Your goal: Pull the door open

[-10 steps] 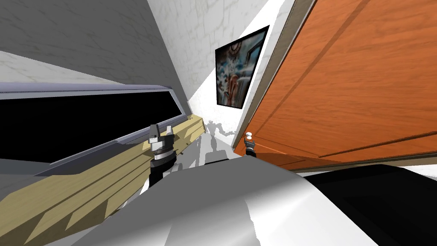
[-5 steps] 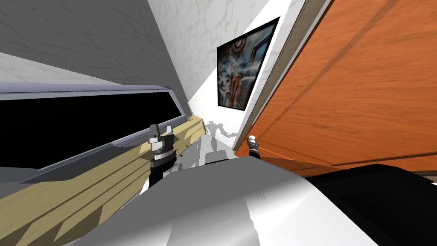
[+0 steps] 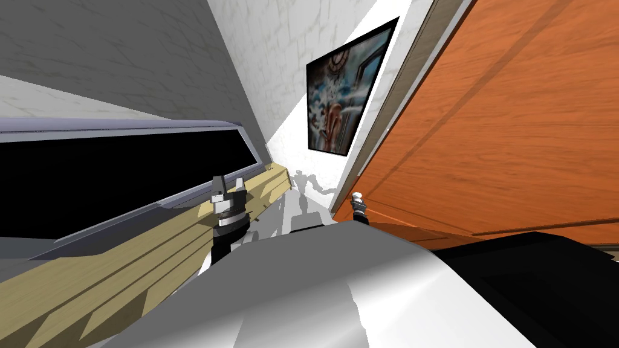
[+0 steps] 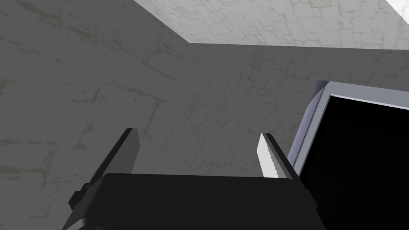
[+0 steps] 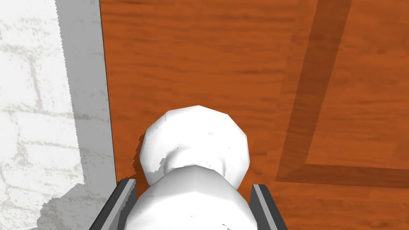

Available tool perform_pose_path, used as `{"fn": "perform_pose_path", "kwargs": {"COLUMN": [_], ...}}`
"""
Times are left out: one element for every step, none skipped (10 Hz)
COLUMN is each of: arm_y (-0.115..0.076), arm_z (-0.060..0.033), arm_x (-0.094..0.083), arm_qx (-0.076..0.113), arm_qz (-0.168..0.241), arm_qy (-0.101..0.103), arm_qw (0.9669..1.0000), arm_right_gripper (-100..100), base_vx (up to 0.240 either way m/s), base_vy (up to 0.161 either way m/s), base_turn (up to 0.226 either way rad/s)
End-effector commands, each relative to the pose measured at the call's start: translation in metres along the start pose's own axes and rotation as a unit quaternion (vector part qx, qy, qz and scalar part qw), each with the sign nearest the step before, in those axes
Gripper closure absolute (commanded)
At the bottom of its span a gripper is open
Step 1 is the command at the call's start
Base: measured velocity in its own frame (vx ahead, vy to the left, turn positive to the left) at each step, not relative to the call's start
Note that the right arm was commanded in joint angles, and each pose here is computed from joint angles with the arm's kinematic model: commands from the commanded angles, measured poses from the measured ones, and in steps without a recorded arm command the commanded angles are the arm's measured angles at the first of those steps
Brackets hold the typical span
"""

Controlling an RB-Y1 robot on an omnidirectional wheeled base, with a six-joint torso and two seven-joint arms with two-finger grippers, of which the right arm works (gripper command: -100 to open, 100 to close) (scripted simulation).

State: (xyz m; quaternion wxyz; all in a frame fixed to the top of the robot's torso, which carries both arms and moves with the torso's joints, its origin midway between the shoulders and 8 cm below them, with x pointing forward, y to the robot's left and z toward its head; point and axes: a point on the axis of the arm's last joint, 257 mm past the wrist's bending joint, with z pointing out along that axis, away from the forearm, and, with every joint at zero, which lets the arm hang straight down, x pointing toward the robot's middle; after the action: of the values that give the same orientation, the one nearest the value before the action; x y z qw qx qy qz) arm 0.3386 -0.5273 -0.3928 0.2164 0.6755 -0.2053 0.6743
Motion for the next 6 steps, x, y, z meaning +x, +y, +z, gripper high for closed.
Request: {"fn": "perform_pose_path", "kwargs": {"arm_y": [-0.001, -0.001, -0.009, -0.011, -0.017, -0.022], "arm_z": [-0.0002, -0.0002, -0.0011, -0.0013, -0.0023, -0.0031], "arm_x": [0.000, 0.000, 0.000, 0.000, 0.001, 0.001], "arm_qx": [0.000, 0.000, 0.015, 0.019, 0.031, 0.039], "arm_qz": [0.001, 0.001, 0.001, 0.001, 0.002, 0.003], "arm_qy": [0.000, 0.000, 0.000, 0.000, 0.000, 0.000], "arm_qw": [1.0000, 1.0000, 0.9999, 0.9998, 0.9995, 0.9992], "arm_right_gripper": [100, 100, 100, 100, 100, 100], "base_vx": [0.000, 0.000, -0.166, -0.212, -0.213, -0.233], "base_vy": [0.000, 0.000, -0.007, 0.011, 0.021, 0.012], "base_turn": [0.000, 0.000, 0.069, 0.071, 0.058, 0.064]}}
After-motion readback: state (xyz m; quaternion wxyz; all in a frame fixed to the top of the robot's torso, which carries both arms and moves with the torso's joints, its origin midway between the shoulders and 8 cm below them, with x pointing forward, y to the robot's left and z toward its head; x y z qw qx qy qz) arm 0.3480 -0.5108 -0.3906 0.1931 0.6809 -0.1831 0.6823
